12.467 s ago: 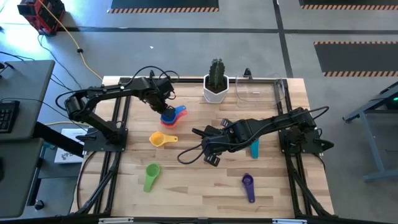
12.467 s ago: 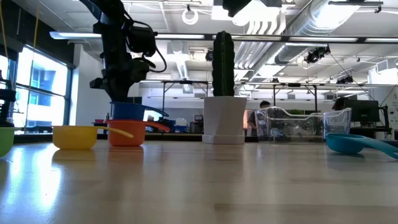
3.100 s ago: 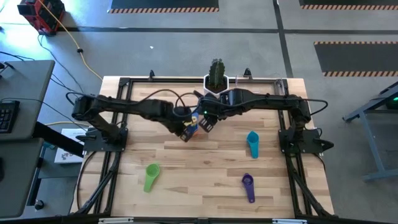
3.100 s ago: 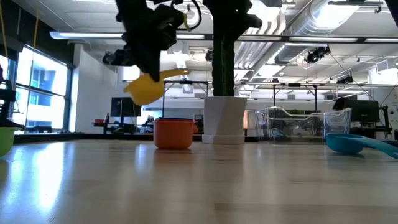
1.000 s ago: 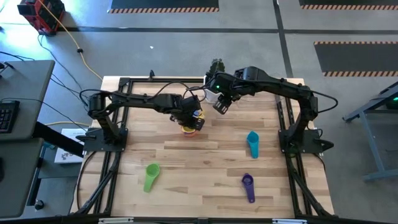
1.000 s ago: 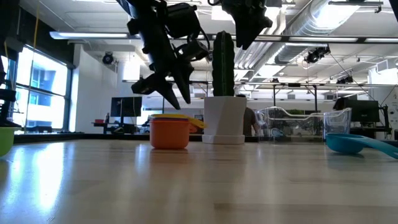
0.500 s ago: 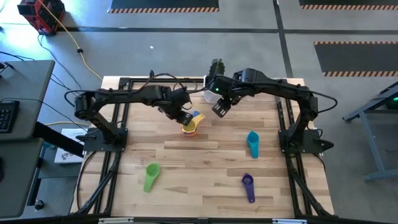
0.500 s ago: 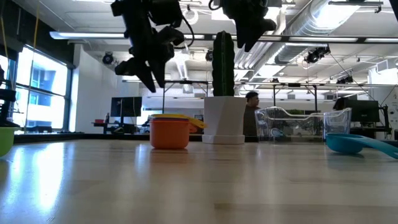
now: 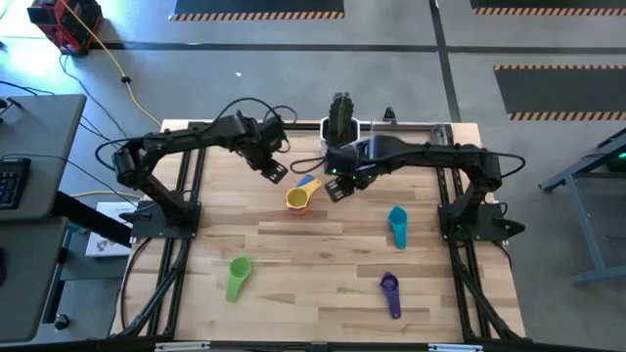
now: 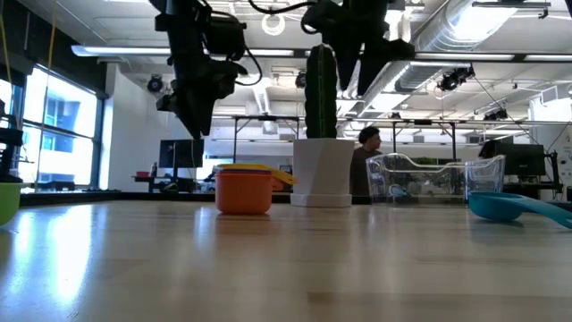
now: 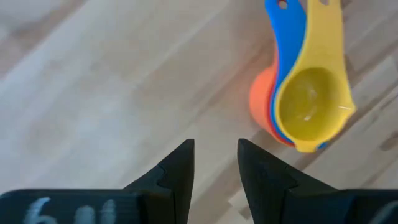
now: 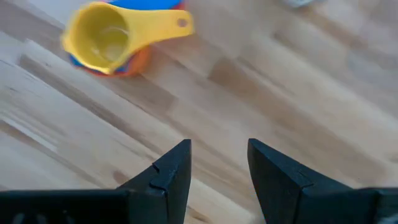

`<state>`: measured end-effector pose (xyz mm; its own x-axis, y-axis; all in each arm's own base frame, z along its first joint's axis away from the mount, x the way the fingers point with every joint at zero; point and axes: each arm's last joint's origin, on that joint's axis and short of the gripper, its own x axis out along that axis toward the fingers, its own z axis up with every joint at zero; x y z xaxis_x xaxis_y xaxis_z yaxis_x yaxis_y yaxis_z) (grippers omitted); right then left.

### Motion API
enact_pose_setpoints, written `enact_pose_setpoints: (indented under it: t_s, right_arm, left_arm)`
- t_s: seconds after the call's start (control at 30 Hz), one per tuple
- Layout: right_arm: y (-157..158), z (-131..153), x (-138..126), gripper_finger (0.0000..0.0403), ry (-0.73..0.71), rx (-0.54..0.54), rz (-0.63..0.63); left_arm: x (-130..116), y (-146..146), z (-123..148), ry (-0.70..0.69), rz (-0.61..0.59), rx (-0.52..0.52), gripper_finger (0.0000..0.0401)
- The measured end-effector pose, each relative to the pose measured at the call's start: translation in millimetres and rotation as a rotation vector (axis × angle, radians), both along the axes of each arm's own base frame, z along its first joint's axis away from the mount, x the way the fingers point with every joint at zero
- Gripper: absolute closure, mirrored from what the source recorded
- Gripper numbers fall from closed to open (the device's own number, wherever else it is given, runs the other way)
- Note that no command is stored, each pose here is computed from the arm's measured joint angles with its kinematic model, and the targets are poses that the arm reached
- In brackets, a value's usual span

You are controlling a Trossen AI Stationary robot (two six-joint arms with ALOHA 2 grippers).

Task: Nest measuring cups in basket
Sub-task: Stack the yellow measuring cup on top of the blue measuring cup

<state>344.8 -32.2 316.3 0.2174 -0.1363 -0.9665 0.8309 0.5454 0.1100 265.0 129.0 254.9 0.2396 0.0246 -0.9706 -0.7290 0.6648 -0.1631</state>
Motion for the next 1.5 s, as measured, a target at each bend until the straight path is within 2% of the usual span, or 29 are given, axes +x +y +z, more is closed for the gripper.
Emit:
enact_pose_setpoints:
  t_s: [0.27, 0.4, 0.53, 0.7, 0.97, 1.2, 1.5]
  right_arm:
    - [21, -51, 21, 0.0253, -0.182, 0.076, -0.129]
    - [26, -70, 27, 0.0253, -0.286, 0.108, -0.200]
    - [27, -86, 31, 0.0253, -0.376, 0.106, -0.259]
    - [25, -106, 29, 0.0253, -0.445, 0.085, -0.345]
    - [17, -127, 20, 0.0253, -0.436, 0.034, -0.402]
    - [-5, -131, 20, 0.0253, -0.449, -0.028, -0.399]
    - [-19, -151, 29, 0.0253, -0.432, 0.033, -0.359]
  left_arm:
    - [-14, 22, -1, 0.012, -0.052, 0.014, 0.0288]
    - [-23, 28, -11, 0.043, -0.054, 0.001, 0.0288]
    - [-28, 31, -21, 0.057, -0.063, -0.003, 0.0288]
    - [-26, 32, -31, -0.009, -0.075, -0.019, 0.0288]
    - [-12, 38, -41, -0.084, -0.091, 0.001, 0.0288]
    - [-1, 43, -58, -0.105, -0.064, -0.045, 0.0288]
    - [7, 48, -81, -0.084, -0.057, -0.111, 0.0288]
